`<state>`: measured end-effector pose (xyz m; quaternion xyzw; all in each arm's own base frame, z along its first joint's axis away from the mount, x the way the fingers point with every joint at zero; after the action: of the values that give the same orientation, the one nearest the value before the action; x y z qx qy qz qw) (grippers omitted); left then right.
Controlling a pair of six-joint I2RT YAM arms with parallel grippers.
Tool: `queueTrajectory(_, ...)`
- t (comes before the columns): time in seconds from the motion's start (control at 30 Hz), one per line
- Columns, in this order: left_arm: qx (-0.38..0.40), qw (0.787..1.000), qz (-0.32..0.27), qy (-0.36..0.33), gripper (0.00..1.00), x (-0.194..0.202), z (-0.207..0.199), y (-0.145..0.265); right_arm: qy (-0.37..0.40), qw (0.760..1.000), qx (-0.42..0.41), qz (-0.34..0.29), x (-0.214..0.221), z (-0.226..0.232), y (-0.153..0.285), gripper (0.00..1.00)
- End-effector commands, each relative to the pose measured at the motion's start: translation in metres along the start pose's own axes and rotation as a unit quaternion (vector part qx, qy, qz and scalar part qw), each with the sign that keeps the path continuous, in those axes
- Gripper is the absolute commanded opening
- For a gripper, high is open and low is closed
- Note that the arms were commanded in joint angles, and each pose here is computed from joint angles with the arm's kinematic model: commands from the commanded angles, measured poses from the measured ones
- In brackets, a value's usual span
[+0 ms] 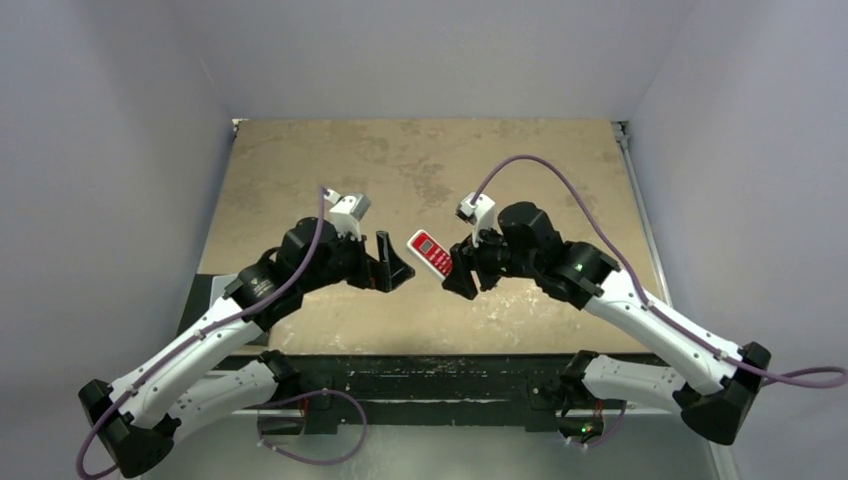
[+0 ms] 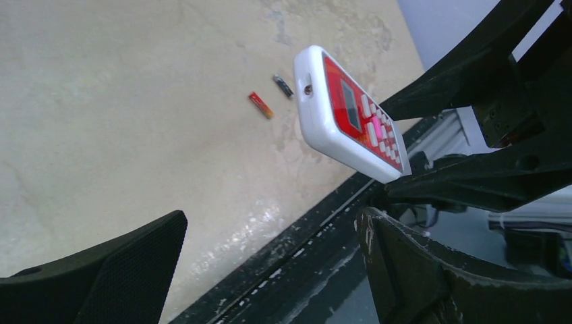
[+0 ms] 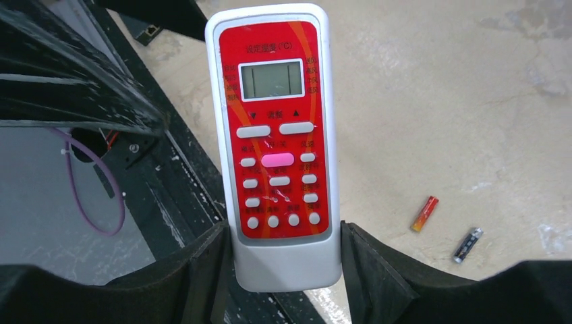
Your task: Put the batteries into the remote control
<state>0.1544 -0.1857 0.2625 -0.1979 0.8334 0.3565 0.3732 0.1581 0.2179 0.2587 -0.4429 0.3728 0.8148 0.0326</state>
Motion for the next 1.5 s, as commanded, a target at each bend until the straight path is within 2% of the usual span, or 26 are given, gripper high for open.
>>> queueTrajectory(0.0,0.099,0.993,0.009,0.065,0.98,-0.014,-0.035,-0.001,0.048,0.998,-0.006,-0.040,-0.008,0.005,0.024,0.00)
queueTrajectory(0.3,0.196,0.971,0.019,0.132,0.95,-0.022,-0.062,0.021,0.104,0.991,0.037,-0.077,-0.020,0.001,0.054,0.00)
queueTrajectory(0.57,0.240,0.954,0.025,0.179,0.89,-0.029,-0.055,0.028,0.164,0.981,0.028,-0.096,-0.020,0.003,0.054,0.00)
queueTrajectory(0.77,0.247,0.947,0.042,0.202,0.87,-0.022,-0.037,0.023,0.222,0.968,0.002,-0.118,-0.025,0.019,0.052,0.00)
queueTrajectory(0.97,0.264,0.940,0.052,0.210,0.84,-0.021,-0.034,0.020,0.259,0.960,0.005,-0.103,-0.029,0.031,0.042,0.00)
queueTrajectory(1.47,0.247,0.944,0.076,0.204,0.68,-0.009,-0.027,0.016,0.279,0.957,0.007,-0.078,-0.032,0.038,0.030,0.00)
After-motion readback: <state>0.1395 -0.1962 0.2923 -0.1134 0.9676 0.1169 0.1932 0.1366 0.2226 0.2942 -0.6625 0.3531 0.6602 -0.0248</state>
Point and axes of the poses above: each gripper's point midway between its finger pads, its own y axis back along the fingers, its own z axis along the line the jaws close on, x = y × z, the point moved 6 cm from there along y, back along the fingers, and after that the axes turned 4 degrees about -y, right-handed, at the moved point
